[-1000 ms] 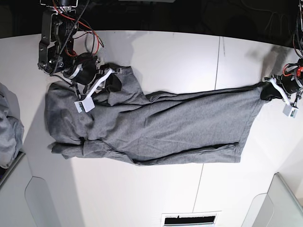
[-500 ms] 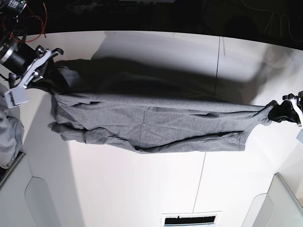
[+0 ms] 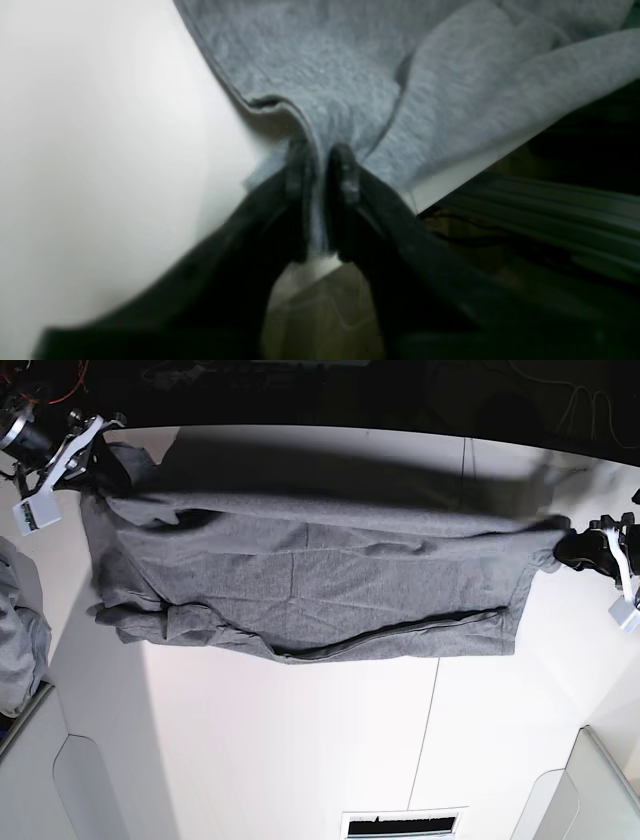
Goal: Layout the t-shirt on the table in an organized manner, then fold the t-shirt properly
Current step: 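Grasp the shirt edge with the right gripper and lift it, stretching toward the left gripper, then lower the shirt and regrasp its hem corners with both grippers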
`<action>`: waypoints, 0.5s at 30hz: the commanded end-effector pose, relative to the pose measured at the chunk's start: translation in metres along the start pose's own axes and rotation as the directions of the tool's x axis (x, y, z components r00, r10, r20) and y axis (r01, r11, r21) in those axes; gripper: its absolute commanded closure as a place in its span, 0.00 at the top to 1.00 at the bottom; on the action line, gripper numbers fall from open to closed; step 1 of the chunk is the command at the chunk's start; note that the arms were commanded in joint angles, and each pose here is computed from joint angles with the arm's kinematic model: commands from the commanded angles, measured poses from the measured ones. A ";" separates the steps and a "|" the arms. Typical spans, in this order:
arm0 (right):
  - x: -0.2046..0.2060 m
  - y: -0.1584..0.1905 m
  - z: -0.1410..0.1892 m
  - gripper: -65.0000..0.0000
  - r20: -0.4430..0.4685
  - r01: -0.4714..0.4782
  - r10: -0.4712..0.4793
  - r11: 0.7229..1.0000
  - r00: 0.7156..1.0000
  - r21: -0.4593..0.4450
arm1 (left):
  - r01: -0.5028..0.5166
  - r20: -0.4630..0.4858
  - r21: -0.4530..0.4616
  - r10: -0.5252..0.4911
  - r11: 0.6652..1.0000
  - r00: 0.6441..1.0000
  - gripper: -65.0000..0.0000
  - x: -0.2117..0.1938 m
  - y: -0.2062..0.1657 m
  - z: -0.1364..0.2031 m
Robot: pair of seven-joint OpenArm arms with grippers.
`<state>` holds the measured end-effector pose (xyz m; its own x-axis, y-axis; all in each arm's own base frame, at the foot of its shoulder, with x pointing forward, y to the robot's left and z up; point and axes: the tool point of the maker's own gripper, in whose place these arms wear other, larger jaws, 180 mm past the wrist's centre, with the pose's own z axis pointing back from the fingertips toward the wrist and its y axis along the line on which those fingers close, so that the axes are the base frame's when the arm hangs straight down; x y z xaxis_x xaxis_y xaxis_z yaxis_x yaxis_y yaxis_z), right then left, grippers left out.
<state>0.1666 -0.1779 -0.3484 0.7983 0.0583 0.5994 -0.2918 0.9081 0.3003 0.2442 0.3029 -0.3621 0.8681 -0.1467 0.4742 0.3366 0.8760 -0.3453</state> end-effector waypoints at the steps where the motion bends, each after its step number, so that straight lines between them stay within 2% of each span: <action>1: -0.001 -0.002 -0.002 0.00 -0.004 0.000 0.000 1.000 1.000 0.002 | 0.014 0.018 0.016 -0.014 1.000 1.000 0.25 0.007 0.004 0.008; 3: -0.016 -0.004 -0.014 0.04 -0.043 0.029 -0.029 0.999 0.999 0.013 | 0.002 -0.008 0.016 -0.002 1.000 1.000 0.31 -0.006 0.003 0.004; 5: -0.023 -0.006 -0.023 0.30 -0.041 0.063 -0.062 0.998 0.997 0.019 | 0.000 -0.022 0.024 0.000 1.000 1.000 0.33 -0.016 0.003 -0.002; 6: -0.022 -0.008 -0.026 0.40 -0.027 0.081 -0.081 0.997 0.996 0.019 | 0.003 -0.018 0.031 -0.003 1.000 1.000 0.33 -0.016 0.004 -0.004; 7: -0.018 -0.009 -0.027 0.45 -0.008 0.086 -0.086 0.996 0.996 0.020 | 0.007 -0.008 0.036 -0.006 0.999 1.000 0.33 -0.015 0.004 -0.005; 11: 0.008 -0.019 -0.025 0.46 0.064 0.079 -0.079 0.997 0.995 0.003 | 0.016 0.065 0.042 -0.019 0.999 0.998 0.33 0.003 0.006 -0.003; 15: 0.047 -0.033 -0.020 0.46 0.175 0.069 -0.065 0.997 0.982 -0.018 | 0.043 0.138 0.071 -0.053 0.997 0.989 0.33 0.025 0.010 0.000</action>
<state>0.2161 -0.1941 -0.3566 0.7451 -0.0744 0.6628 -0.2111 0.9164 0.3402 0.2562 0.3018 -0.3715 0.8214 -0.1264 0.5562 0.3330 0.8980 -0.2877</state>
